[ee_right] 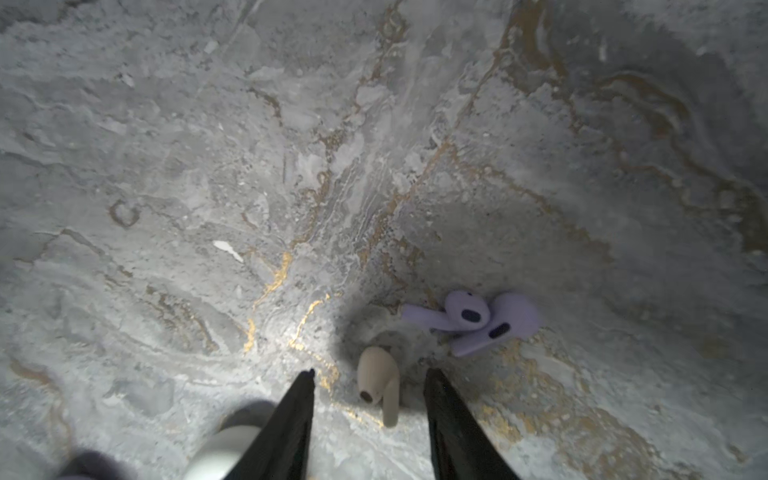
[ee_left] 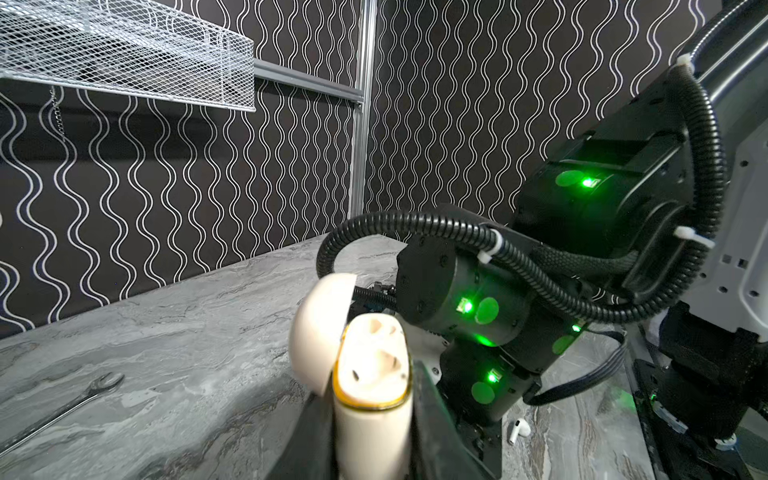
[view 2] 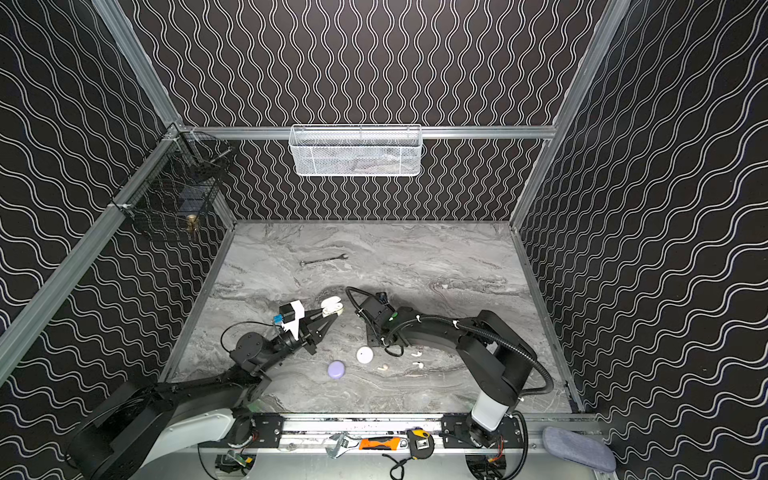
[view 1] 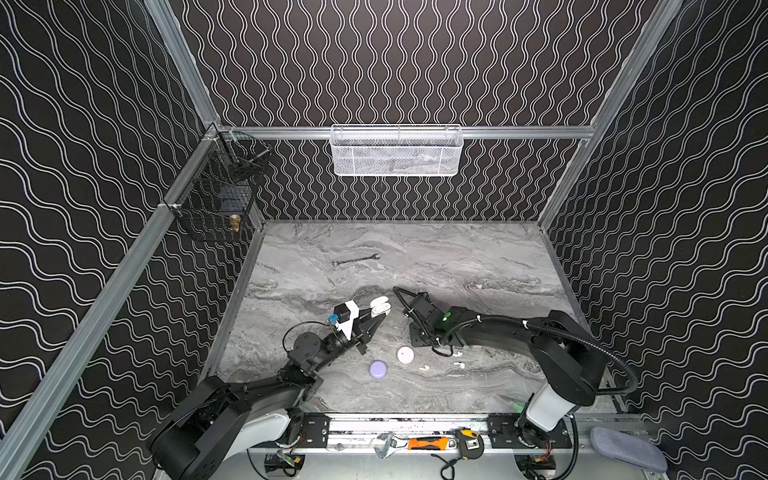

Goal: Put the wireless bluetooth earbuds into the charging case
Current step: 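Lower the right gripper and close on the cream earbud's stem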

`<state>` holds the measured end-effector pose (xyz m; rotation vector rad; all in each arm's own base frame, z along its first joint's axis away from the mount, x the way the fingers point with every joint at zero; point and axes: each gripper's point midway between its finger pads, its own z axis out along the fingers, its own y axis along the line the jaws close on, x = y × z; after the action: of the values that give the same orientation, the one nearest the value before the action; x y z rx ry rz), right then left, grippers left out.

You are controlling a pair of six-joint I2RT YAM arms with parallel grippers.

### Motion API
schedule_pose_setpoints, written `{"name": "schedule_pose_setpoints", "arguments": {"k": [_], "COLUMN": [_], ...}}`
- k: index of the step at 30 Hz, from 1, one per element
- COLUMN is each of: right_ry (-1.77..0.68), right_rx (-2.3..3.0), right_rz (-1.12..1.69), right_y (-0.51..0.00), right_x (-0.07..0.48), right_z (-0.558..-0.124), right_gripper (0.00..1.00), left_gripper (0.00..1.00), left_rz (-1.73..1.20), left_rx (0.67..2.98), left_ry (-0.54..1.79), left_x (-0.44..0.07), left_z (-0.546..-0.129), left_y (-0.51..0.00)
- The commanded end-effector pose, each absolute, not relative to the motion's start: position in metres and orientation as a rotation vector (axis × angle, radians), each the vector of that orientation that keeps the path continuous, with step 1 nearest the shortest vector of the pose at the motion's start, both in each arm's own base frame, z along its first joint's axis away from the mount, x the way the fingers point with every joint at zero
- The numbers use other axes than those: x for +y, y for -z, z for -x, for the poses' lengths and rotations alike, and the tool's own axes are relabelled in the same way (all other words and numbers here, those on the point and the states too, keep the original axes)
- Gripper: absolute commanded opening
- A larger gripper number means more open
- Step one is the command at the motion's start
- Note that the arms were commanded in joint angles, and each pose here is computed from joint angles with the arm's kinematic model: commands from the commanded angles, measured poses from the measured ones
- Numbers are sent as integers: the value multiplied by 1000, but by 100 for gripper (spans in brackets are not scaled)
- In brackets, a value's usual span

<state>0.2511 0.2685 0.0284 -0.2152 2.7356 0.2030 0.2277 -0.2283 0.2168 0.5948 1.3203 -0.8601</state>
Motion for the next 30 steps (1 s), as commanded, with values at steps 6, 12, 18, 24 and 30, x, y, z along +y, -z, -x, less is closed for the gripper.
{"name": "schedule_pose_setpoints", "arguments": {"k": [6,12,18,24,30], "right_ry": [-135,-106,-112,-109,-99], "right_rx": [2771,2784,2777,2789,2792], "right_rz": [244,255,245,251,249], "right_y": [-18,-10,-12,-8,-7], "right_x": [265,263,263,263,262], "right_z": [-248,-248,-249,-248,-247], "right_gripper": [40,36,30,25,18], "left_gripper": [0,0,0,0,0], "left_rz": [-577,-572,-560,-564,-557], "left_rx": [1284,1284,1285,1279,1278], "left_ry": [848,846,837,834,833], "left_x": [-225,-224,-221,-221,-220], "left_z": [-227,-227,-228,-227,-227], "left_y": [-227,-227,-227,-229,-229]}}
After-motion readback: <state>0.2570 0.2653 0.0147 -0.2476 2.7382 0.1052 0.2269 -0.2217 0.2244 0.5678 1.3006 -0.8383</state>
